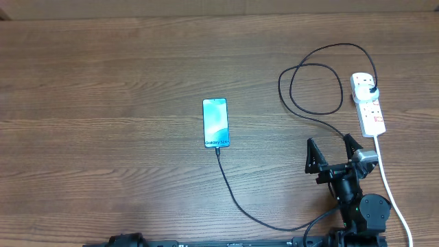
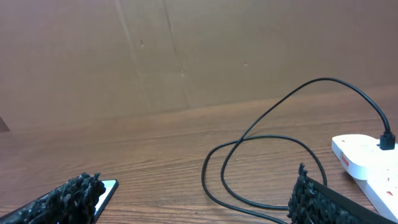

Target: Plug charger to phone and switch on socket

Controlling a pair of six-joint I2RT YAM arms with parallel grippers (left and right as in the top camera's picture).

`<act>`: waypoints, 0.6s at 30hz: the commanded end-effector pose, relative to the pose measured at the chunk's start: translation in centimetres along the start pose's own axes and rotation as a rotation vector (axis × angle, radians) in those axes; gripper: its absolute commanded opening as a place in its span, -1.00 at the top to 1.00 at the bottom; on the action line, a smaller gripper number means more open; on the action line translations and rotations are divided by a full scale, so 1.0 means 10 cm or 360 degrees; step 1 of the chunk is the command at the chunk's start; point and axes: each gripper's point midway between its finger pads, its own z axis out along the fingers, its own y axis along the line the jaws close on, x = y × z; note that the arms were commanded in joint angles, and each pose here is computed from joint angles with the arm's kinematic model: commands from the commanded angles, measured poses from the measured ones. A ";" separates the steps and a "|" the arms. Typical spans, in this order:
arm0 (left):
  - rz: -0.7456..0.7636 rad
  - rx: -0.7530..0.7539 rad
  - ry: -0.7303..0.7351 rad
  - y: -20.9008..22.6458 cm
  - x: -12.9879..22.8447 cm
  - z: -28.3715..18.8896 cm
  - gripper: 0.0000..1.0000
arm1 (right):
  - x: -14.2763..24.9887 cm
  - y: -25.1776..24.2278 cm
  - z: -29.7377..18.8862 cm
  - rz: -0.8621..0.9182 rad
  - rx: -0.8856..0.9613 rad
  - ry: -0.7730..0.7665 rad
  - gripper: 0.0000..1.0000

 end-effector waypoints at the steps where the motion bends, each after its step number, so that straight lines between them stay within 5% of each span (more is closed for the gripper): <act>1: 0.0023 -0.0022 -0.0023 0.03 0.00 -0.03 -1.00 | 0.02 0.02 0.00 -0.0008 -0.0020 -0.0001 -1.00; 18: 0.0109 0.0015 0.0214 -0.10 0.25 0.48 -0.99 | 0.02 0.02 0.00 -0.0008 -0.0020 -0.0001 -1.00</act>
